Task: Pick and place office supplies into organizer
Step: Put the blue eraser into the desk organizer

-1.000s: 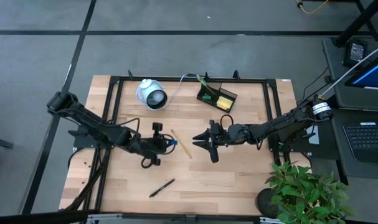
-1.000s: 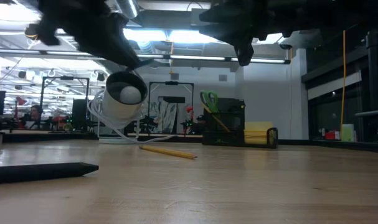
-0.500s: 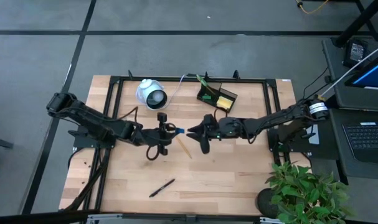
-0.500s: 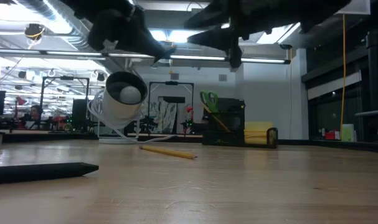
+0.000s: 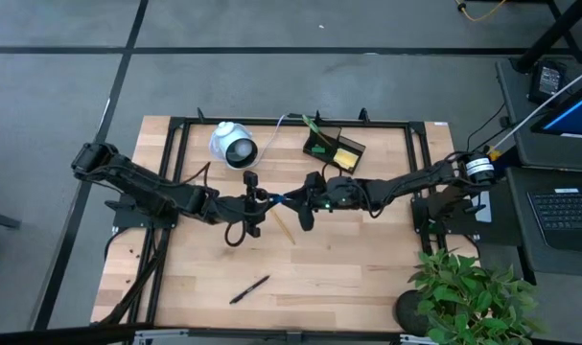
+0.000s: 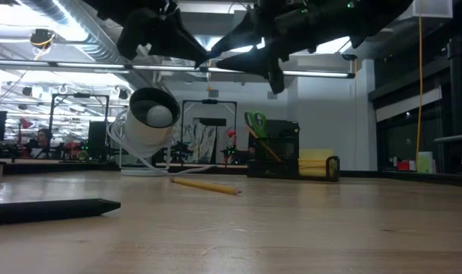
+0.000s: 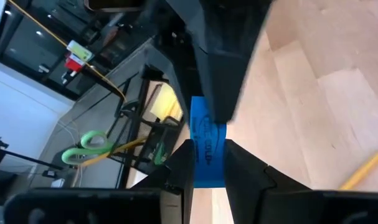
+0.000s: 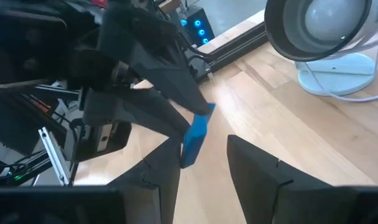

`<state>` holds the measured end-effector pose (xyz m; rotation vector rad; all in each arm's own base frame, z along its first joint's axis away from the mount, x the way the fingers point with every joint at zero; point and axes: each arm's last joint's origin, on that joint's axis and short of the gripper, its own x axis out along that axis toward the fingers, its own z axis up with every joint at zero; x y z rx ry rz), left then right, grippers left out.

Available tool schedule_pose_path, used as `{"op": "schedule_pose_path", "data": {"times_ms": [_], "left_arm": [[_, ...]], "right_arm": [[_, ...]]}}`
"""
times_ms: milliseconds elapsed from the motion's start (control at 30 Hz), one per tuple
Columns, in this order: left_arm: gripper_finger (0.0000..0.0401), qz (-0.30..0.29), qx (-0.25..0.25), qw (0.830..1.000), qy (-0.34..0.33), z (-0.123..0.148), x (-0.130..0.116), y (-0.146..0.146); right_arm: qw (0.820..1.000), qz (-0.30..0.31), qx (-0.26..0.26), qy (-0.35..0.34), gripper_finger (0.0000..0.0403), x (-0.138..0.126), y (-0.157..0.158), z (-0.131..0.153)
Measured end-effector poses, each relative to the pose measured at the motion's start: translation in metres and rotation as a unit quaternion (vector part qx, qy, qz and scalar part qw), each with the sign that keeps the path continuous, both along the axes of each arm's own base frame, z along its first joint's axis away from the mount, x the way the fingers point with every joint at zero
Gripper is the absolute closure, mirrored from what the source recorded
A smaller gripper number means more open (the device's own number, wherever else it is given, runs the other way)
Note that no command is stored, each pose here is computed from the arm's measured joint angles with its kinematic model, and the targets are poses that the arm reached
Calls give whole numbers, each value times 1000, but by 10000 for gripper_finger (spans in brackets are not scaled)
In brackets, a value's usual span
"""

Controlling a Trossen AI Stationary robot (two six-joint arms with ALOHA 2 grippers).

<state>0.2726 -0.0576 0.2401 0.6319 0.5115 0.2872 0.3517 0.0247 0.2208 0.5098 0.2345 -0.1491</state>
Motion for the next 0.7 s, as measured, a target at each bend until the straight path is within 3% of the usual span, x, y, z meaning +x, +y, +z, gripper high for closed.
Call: {"op": "schedule_pose_path", "data": {"times_ms": [367, 700], "left_arm": [[334, -4, 0, 1000, -5, 1, 1, 0], [334, -11, -5, 1000, -7, 2, 1, -1]], "right_arm": [[1000, 3, -15, -5, 275, 1, -1, 0], [999, 10, -37, -5, 373, 1, -1, 0]]}}
